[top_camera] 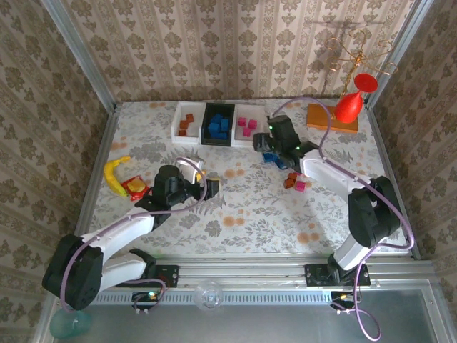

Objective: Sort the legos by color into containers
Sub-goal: Move the lego to the center of the table.

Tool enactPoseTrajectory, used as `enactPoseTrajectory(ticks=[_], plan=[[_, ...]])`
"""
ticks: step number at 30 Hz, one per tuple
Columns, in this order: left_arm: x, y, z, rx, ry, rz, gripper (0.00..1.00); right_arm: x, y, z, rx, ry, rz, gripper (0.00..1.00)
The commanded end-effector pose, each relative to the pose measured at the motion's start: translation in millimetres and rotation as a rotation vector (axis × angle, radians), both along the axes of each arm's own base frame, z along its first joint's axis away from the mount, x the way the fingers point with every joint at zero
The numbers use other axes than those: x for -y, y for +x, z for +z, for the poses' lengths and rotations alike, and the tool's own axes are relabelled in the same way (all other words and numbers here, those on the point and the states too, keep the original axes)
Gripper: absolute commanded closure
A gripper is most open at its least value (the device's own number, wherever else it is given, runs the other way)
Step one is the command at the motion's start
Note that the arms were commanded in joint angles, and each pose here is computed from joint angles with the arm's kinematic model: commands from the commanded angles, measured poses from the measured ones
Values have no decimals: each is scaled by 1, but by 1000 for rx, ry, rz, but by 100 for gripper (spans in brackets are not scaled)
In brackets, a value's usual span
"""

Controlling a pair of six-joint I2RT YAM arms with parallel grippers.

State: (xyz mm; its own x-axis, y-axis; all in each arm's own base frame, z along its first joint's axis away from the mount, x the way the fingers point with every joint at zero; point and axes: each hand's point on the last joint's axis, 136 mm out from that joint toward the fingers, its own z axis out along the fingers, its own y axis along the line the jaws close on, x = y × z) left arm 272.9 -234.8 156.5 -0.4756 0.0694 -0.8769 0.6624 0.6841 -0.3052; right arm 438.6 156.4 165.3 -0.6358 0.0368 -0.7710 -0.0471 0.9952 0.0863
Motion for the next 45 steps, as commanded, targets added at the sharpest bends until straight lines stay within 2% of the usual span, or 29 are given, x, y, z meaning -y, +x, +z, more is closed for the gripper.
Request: enactPoseTrajectory(ticks=[1, 8, 15, 26, 35, 45], plan=[[12, 2, 20, 74, -10, -39, 24, 36, -19, -36, -120, -112, -77, 19], [12, 4, 15, 76, 25, -25, 24, 45, -10, -66, -242, -248, -65, 16], [10, 5, 12, 75, 44, -14, 24, 40, 9, -92, -334, -324, -25, 15], [8, 5, 12, 81, 58, -13, 24, 19, 1, -117, -445, -257, 87, 14], [9, 4, 13, 83, 56, -18, 24, -18, -44, -115, -498, -218, 228, 16], [8, 4, 14, 86, 60, -18, 24, -10, -40, -111, -455, -253, 160, 17]])
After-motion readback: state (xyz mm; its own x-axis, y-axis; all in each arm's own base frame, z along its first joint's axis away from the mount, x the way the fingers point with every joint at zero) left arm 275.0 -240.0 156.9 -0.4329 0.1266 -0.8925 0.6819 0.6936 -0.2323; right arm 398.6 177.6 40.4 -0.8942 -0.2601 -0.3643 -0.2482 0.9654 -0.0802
